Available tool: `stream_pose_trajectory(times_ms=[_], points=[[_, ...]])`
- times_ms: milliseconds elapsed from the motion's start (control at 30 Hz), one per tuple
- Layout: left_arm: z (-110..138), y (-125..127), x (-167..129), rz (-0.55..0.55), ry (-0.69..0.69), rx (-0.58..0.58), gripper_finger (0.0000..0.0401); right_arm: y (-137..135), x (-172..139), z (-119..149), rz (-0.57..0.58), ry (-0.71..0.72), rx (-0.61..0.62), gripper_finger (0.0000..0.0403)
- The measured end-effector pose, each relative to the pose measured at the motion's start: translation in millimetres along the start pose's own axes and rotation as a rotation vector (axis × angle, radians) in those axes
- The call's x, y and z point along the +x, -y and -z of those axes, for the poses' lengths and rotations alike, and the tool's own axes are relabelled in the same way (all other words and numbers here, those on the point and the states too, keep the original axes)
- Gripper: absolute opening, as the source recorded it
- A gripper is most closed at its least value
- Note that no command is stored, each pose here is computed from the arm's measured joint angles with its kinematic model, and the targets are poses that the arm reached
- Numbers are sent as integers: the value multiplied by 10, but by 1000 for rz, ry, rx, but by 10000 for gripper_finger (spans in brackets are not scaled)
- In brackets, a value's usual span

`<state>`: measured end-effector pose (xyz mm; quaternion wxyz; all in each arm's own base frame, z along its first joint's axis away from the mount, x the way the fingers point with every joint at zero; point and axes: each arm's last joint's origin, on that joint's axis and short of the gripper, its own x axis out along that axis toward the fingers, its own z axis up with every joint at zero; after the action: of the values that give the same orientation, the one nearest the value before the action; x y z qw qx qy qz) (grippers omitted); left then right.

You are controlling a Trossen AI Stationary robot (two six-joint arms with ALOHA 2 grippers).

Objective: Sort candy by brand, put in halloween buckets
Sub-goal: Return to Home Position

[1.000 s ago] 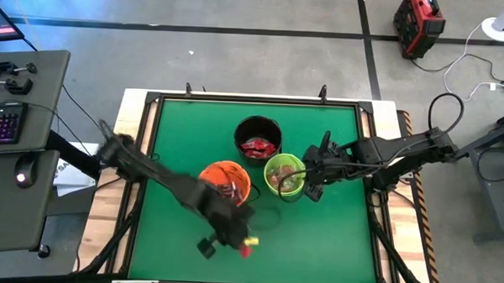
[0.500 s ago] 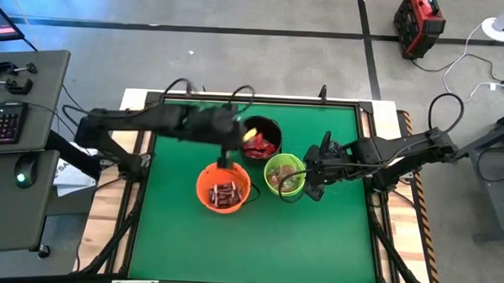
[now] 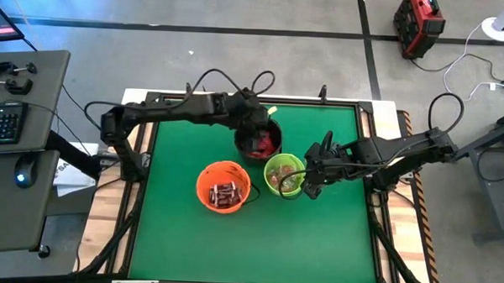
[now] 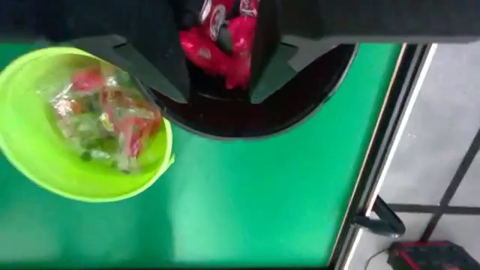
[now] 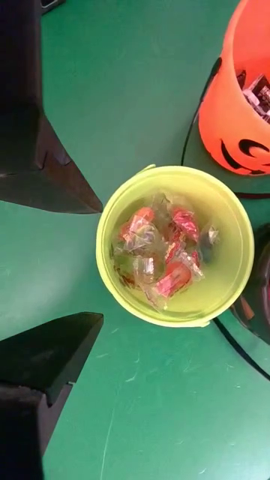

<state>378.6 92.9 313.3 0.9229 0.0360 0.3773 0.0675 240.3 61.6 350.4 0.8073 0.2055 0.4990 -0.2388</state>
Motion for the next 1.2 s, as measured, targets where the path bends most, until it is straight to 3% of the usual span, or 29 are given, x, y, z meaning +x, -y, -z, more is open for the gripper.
stream_pose_trajectory(times_ms=[133,267,433,567,800,1067,1200], points=[[12,13,-140,16,-19,-30,165,0,0,0,0,0,4,220],[-17,51,-404,133,24,-74,184,0,0,0,0,0,11,220],[94,231,-669,189,286,-110,186,0,0,-1,1,2,28,220],[521,403,-827,231,517,-214,186,-9,-4,9,-1,3,47,220],[1432,667,-1052,252,762,-417,186,-20,-5,-10,0,38,53,220],[2106,787,-1165,221,870,-546,180,-32,-5,-1,-32,3,-11,220],[2346,819,-1149,205,899,-568,154,-55,-11,14,-50,-4,40,220]])
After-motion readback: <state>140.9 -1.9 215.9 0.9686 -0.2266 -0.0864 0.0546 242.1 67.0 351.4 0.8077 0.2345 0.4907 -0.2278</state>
